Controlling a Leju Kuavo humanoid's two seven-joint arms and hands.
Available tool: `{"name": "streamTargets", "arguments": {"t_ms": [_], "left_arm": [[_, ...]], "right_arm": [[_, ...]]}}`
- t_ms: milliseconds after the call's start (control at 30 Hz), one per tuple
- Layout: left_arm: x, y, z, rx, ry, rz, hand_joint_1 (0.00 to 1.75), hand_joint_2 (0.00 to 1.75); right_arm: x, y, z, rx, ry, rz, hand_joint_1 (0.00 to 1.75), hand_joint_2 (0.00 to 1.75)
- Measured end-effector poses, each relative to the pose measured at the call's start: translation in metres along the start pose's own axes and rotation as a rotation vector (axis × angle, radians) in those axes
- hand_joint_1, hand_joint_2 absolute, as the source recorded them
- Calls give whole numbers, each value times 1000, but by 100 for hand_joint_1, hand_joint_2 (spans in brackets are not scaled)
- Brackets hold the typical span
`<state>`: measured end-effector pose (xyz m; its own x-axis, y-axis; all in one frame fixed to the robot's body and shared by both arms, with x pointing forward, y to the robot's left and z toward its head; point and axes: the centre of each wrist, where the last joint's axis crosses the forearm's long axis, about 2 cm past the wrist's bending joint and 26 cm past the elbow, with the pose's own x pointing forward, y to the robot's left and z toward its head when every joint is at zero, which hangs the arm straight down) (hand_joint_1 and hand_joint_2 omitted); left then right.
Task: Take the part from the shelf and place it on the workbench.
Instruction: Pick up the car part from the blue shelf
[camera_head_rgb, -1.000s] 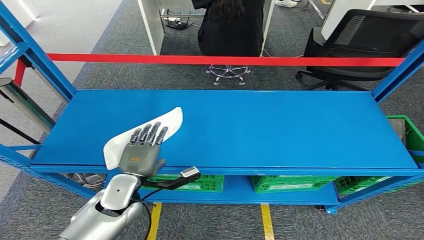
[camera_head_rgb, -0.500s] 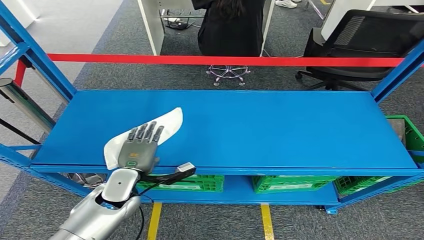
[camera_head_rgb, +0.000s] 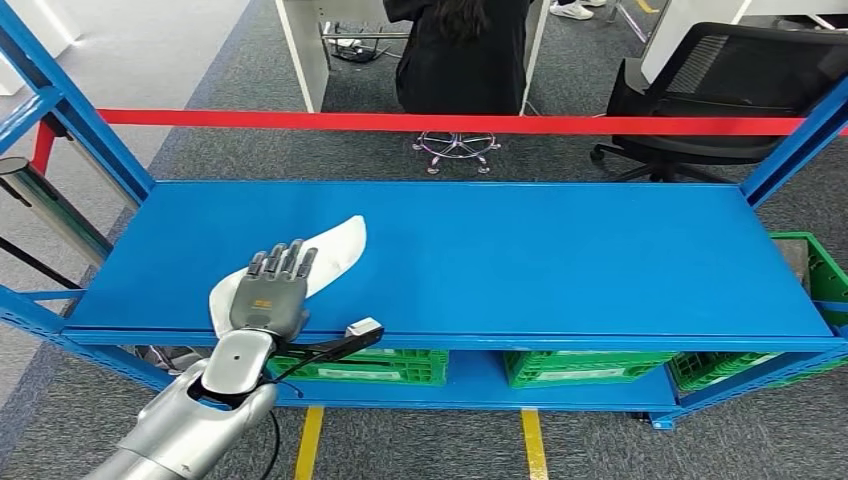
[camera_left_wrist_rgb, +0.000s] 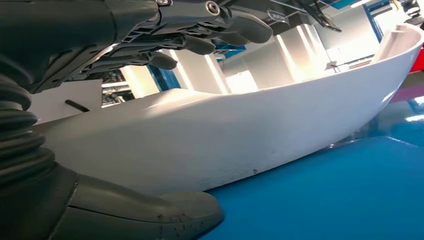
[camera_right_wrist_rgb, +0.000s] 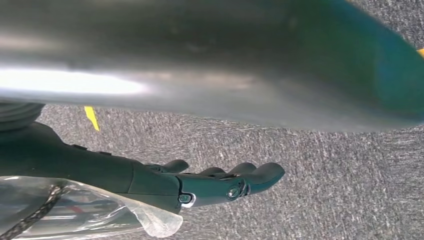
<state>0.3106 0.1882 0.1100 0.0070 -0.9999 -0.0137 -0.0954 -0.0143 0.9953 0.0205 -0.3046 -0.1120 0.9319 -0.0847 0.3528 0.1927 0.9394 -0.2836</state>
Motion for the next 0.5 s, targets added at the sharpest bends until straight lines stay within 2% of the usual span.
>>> {"name": "streamTargets", "arguments": {"t_ms": [100, 167, 200, 233, 300, 333, 367, 500], "left_arm": [[-1, 0, -2, -10, 7, -5, 0, 175], [-2, 0, -3, -17, 12, -9, 7, 175], [-2, 0, -3, -21, 14, -11, 18, 175], [-2, 0, -4, -24, 17, -12, 41, 175], [-3, 0, -4, -30, 22, -14, 120, 175], [-4, -1, -4, -35, 24, -16, 152, 175], [-4, -2, -4, -41, 25, -19, 173, 175], [-7, -6, -3, -64, 30, -29, 175, 175]], "right_arm": [[0, 0, 0, 1, 2, 0, 0, 0], [0, 0, 0, 3, 3, 1, 0, 0], [0, 0, 0, 4, 4, 1, 0, 0], [0, 0, 0, 5, 4, 1, 0, 0], [0, 0, 0, 6, 4, 2, 0, 0], [0, 0, 0, 6, 4, 3, 0, 0], [0, 0, 0, 6, 4, 4, 0, 0], [0, 0, 0, 7, 4, 6, 0, 0]]}}
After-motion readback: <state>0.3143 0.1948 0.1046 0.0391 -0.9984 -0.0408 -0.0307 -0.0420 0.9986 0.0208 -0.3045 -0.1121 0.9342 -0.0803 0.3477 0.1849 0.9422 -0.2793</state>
